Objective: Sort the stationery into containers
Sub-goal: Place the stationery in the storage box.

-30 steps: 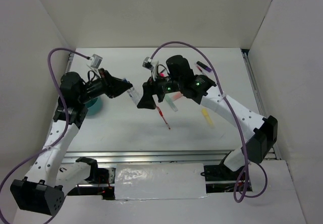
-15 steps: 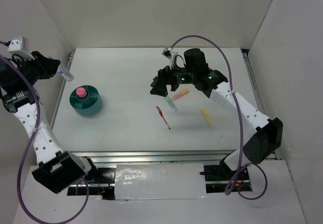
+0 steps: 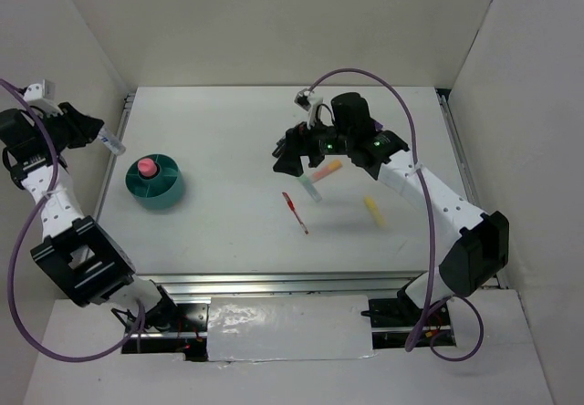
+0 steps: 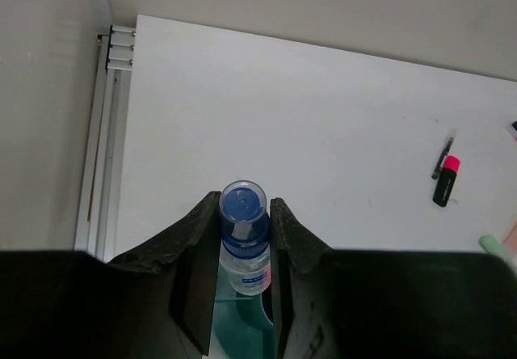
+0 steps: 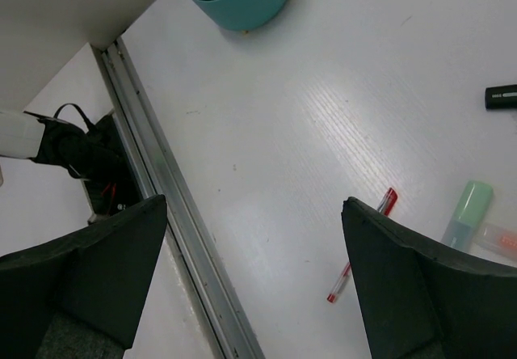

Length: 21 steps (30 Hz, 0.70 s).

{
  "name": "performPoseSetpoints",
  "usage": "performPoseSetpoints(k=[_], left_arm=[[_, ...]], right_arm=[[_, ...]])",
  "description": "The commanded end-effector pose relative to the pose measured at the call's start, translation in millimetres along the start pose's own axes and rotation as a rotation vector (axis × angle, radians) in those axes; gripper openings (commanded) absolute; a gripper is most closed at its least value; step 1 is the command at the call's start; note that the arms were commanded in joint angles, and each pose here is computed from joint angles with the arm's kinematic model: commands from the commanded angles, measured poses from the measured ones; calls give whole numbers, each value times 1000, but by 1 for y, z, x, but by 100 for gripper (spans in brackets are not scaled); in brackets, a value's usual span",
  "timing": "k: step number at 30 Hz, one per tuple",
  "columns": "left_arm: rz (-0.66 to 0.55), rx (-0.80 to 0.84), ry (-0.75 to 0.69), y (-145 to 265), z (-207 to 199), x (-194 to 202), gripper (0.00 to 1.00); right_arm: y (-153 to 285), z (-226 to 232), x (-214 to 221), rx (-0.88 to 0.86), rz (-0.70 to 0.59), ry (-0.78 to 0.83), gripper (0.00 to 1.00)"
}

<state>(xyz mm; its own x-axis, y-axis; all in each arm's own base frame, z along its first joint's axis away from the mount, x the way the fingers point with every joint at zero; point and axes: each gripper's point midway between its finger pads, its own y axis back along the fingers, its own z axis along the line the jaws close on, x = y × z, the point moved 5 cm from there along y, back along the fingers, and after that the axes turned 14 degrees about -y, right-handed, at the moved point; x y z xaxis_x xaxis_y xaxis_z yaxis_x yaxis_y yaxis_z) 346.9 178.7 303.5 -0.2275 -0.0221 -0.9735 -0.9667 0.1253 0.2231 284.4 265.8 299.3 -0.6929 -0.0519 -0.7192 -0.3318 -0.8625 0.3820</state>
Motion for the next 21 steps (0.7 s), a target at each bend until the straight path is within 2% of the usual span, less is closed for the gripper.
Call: performPoseSetpoints(k=[1, 14, 21], left_arm=[[-123, 25, -154, -9, 9, -22, 0], [24, 81, -178, -33, 15, 39, 1], [83, 125, -144, -38, -1, 66, 2]], right_arm=[[10, 4, -12, -8, -72, 45, 95], [11, -9, -10, 9, -83, 24, 95], [8, -12, -7, 15, -75, 14, 96]])
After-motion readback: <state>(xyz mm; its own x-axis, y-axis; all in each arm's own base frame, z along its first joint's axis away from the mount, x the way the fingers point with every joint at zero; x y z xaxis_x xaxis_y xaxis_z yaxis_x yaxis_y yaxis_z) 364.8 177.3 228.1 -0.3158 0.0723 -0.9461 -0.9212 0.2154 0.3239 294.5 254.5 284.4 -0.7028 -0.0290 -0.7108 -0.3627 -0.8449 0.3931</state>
